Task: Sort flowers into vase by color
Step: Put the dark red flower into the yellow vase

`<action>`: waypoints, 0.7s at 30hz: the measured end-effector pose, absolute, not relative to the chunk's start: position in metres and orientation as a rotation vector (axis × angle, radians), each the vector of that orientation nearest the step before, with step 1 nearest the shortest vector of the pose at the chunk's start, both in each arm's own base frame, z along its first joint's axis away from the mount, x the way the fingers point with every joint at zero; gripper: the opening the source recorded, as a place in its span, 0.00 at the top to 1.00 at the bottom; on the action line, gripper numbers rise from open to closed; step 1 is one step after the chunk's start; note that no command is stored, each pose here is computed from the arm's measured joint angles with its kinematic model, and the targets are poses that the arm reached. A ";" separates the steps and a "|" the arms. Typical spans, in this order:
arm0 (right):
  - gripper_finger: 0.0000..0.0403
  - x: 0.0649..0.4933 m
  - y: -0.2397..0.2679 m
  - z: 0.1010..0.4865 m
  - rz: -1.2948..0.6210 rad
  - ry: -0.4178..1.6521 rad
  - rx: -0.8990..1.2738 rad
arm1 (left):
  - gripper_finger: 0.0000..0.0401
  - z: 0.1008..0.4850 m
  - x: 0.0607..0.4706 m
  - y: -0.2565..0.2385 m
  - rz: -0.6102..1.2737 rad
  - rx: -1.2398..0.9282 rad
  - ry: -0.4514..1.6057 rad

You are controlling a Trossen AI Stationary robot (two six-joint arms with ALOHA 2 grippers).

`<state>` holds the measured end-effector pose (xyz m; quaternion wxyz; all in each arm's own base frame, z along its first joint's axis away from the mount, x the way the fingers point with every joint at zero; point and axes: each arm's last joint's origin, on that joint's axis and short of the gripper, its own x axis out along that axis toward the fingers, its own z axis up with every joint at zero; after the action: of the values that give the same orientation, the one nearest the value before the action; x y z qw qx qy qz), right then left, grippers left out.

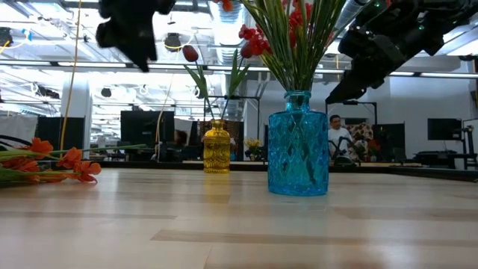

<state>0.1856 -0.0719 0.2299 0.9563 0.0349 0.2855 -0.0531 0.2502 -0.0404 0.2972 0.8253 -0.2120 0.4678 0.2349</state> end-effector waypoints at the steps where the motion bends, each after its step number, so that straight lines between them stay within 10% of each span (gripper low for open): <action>1: 0.47 0.186 -0.072 0.230 -0.108 0.579 0.071 | 0.56 0.292 0.249 -0.041 0.513 -0.459 1.008; 21: 0.47 0.186 -0.072 0.230 -0.107 0.579 0.070 | 0.56 0.207 0.216 -0.033 0.782 -0.499 1.181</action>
<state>0.1856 -0.0719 0.2299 0.9564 0.0345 0.2853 -0.0528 0.2163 -0.0327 0.2069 0.7312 -0.2268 0.5364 0.3553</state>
